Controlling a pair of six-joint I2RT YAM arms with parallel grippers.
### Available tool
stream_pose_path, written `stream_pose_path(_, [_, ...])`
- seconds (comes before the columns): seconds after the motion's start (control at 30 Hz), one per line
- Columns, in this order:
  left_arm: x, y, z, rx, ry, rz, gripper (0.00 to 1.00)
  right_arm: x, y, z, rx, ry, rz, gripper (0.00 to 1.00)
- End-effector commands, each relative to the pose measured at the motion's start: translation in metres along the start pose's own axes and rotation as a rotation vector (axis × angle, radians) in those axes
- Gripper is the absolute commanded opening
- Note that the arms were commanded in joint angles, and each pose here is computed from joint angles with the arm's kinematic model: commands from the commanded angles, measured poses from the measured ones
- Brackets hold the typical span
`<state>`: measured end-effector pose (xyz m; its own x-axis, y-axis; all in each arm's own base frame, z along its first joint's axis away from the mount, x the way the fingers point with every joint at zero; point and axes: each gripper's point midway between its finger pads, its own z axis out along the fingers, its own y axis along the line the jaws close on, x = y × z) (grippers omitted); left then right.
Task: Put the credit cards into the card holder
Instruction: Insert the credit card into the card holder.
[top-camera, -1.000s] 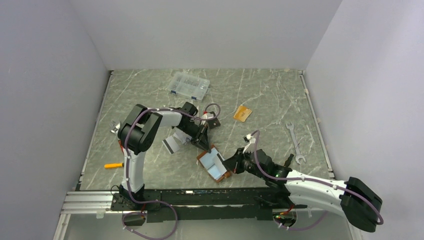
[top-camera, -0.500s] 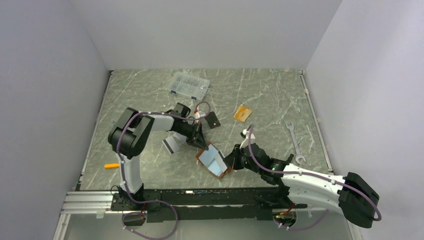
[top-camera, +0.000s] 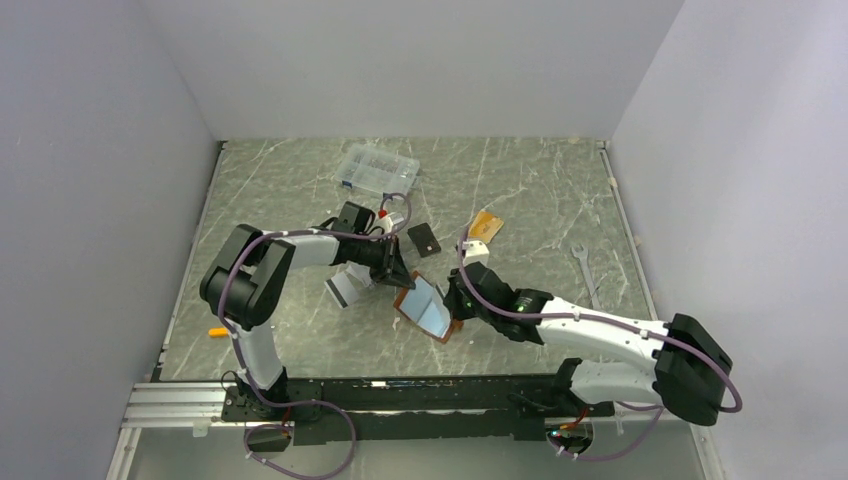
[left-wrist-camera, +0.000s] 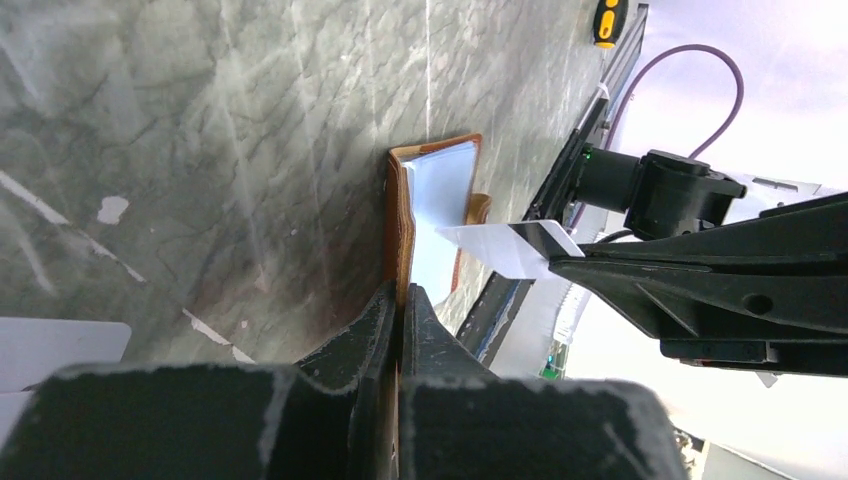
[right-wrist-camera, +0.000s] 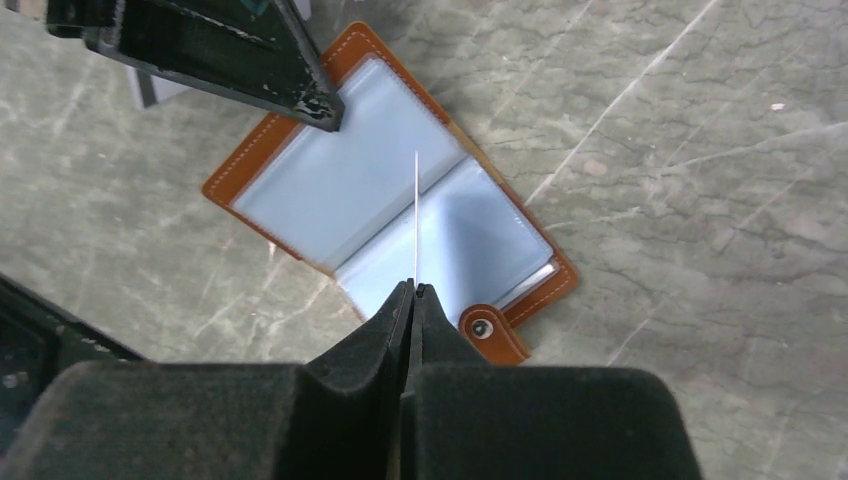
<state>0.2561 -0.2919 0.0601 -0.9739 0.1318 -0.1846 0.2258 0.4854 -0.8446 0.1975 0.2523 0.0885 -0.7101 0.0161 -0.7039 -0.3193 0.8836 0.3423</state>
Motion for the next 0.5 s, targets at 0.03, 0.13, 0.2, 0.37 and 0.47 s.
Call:
stream_pose_path(0.03, [-0.005, -0.008, -0.005, -0.007, -0.037, 0.035, 0.00, -0.001, -0.006, 0.003, 0.097, 0.028, -0.127, 0.00])
stream_pose_path(0.13, [-0.004, -0.007, -0.005, -0.009, -0.037, 0.035, 0.00, 0.012, 0.000, 0.008, 0.113, 0.065, -0.151, 0.00])
stream_pose_path(0.2, [-0.003, -0.008, -0.005, -0.008, -0.036, 0.037, 0.00, 0.020, 0.003, 0.010, 0.112, 0.077, -0.155, 0.00])
stream_pose_path(0.37, [-0.003, -0.008, -0.006, -0.007, -0.037, 0.041, 0.00, 0.034, 0.005, 0.012, 0.121, 0.122, -0.162, 0.00])
stream_pose_path(0.47, [-0.003, -0.007, -0.005, -0.007, -0.034, 0.039, 0.00, 0.034, 0.006, 0.012, 0.118, 0.132, -0.168, 0.04])
